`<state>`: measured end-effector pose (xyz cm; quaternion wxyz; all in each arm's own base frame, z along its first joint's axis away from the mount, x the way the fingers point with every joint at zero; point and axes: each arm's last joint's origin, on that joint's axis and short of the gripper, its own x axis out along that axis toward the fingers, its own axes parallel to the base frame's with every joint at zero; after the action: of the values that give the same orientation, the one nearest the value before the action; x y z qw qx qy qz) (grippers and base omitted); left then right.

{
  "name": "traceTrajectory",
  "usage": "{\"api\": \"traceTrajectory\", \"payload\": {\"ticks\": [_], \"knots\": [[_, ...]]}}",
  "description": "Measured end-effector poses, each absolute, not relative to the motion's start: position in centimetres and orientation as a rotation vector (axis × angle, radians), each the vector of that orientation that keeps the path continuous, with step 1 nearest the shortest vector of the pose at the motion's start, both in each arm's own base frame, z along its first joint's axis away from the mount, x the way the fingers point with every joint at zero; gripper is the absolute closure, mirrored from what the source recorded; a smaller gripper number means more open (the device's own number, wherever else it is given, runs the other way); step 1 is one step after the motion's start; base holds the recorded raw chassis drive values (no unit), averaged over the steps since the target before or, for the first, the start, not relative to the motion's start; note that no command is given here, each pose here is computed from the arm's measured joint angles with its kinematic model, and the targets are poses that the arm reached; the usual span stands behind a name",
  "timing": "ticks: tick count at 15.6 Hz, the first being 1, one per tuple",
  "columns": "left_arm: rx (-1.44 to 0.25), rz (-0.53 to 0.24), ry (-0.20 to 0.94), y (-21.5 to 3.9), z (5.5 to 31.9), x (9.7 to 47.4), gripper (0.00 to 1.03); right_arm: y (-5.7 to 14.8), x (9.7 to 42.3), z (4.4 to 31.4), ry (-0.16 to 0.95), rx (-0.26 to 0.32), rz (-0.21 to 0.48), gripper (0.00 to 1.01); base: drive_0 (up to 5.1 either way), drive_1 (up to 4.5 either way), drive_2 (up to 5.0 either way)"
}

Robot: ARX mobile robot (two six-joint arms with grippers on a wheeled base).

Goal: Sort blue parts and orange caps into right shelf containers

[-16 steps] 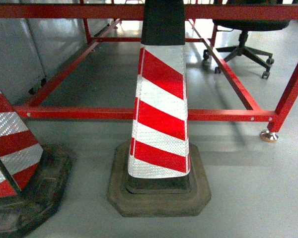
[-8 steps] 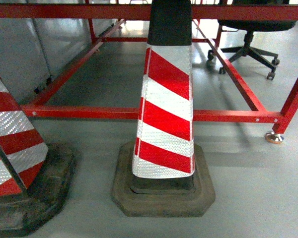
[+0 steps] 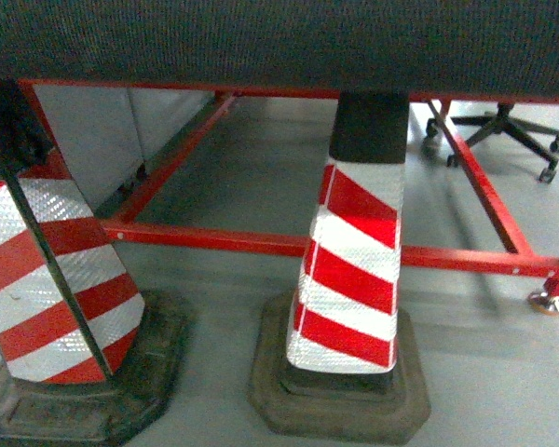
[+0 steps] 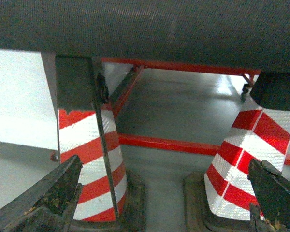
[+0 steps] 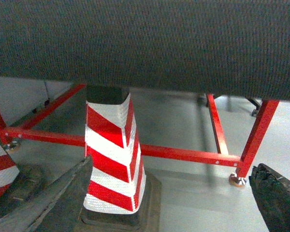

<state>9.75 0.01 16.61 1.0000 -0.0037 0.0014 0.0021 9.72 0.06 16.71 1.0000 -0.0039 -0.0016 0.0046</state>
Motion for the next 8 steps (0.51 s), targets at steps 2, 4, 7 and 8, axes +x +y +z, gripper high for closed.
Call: {"api": "traceTrajectory", "payload": {"ticks": [2,4,7,8], "knots": [[-0.003,0.002,-0.001,0.00,16.65,9.75,0.05,0.04,9.72,16.74,-0.006,-0.006,0.005,0.03,0.0,0.00,0.0],[-0.001,0.000,-0.001,0.00,16.65,9.75,0.05,0.04,9.72,16.73,-0.005,-0.006,0.005,0.03,0.0,0.00,0.0],[0.000,0.000,0.000,0.00,16.64,9.75,0.05,0.04,9.72,16.71,-0.003,-0.006,0.005,0.03,0.0,0.00,0.0],[0.000,0.000,0.001,0.00,16.64,9.75,0.05,0.04,9.72,16.71,-0.003,-0.006,0.005,0.03,0.0,0.00,0.0]]}}
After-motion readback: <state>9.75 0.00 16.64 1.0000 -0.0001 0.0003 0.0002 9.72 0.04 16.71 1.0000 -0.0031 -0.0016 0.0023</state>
